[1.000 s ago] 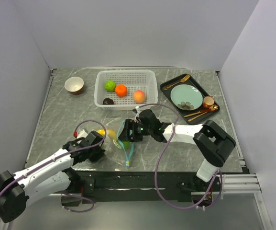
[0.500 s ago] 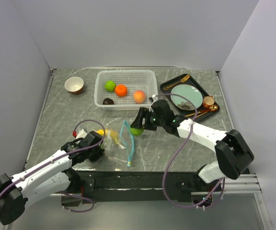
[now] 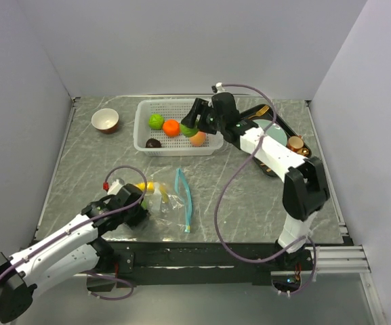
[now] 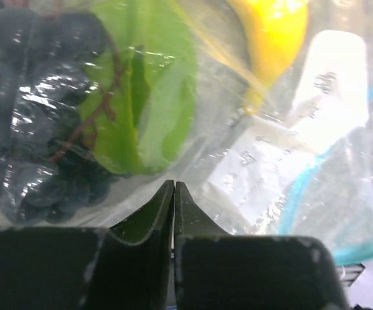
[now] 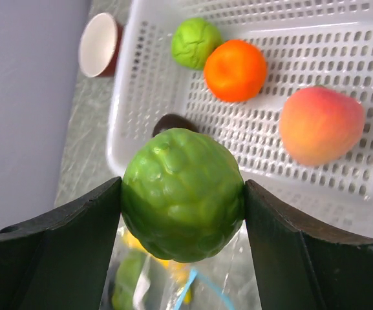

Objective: Open the zip-top bag and remove the fake food

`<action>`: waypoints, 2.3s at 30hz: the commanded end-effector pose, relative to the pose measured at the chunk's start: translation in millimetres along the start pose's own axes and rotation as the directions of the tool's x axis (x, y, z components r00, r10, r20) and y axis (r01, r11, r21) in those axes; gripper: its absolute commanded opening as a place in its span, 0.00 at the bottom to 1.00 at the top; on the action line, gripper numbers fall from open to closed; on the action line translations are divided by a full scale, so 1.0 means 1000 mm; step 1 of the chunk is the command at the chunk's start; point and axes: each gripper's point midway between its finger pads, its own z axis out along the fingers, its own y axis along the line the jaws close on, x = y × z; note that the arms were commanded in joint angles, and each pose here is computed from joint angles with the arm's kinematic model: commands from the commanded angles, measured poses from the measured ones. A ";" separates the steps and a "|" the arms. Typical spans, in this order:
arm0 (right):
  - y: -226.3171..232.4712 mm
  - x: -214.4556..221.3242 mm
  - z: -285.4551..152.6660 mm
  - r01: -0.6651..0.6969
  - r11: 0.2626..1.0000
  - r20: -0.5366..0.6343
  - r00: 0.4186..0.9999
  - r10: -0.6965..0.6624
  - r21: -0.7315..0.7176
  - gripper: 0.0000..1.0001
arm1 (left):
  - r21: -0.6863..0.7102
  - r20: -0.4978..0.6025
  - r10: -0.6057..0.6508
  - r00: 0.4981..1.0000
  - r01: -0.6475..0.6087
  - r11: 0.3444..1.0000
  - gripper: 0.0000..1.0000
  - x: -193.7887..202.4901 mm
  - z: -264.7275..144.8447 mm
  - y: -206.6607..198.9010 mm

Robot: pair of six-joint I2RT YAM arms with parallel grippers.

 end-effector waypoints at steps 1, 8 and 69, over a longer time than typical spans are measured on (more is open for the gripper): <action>-0.019 -0.008 0.027 0.004 0.999 -0.011 1.000 -0.003 0.052 0.64 | 0.107 0.004 0.010 1.000 -0.010 0.994 0.10 -0.006 -0.016 -0.029; -0.008 -0.019 0.047 0.049 0.999 -0.034 0.998 -0.048 0.017 0.91 | 0.148 0.028 0.018 0.999 -0.022 0.989 0.15 -0.013 -0.027 -0.041; 0.051 0.288 -0.020 -0.344 0.893 -0.606 0.789 0.107 -0.290 0.46 | -0.126 0.231 -0.093 0.969 0.124 0.984 0.01 -0.058 0.028 0.020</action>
